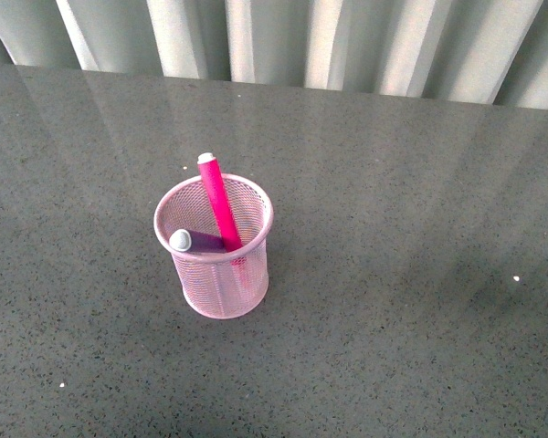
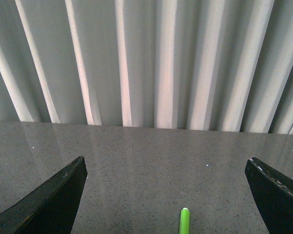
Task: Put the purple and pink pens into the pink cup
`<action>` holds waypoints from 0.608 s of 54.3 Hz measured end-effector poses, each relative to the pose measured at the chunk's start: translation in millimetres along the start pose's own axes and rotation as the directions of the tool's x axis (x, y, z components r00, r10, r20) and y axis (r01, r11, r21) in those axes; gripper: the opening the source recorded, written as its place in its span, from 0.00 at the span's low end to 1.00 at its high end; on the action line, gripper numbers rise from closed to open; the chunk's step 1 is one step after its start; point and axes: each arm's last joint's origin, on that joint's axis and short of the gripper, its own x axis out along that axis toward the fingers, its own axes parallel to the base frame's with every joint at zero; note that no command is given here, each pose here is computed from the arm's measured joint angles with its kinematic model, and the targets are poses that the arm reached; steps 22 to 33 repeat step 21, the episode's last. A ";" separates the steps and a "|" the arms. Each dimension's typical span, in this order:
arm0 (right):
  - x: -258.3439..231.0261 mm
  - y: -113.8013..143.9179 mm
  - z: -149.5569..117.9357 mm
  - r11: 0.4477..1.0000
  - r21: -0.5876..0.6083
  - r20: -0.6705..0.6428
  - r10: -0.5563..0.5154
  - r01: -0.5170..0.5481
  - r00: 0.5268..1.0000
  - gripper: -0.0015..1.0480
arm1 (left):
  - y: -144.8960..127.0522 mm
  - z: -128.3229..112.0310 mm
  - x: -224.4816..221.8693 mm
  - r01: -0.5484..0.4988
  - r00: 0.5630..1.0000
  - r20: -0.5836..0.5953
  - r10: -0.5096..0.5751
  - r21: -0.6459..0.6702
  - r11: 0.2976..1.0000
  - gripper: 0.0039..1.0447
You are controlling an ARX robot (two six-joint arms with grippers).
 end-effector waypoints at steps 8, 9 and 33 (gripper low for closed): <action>0.0 0.0 0.0 1.000 0.000 0.000 0.000 0.000 1.000 0.93 | 0.0 0.0 0.0 0.000 1.000 0.000 0.000 0.000 1.000 0.94; 0.0 0.0 0.0 1.000 0.000 0.000 0.000 0.000 1.000 0.93 | 0.0 0.0 0.0 0.000 1.000 0.000 0.000 0.000 1.000 0.94; 0.0 0.0 0.0 1.000 0.000 0.000 0.000 0.000 1.000 0.93 | 0.0 0.0 0.0 0.000 1.000 0.000 0.000 0.000 1.000 0.94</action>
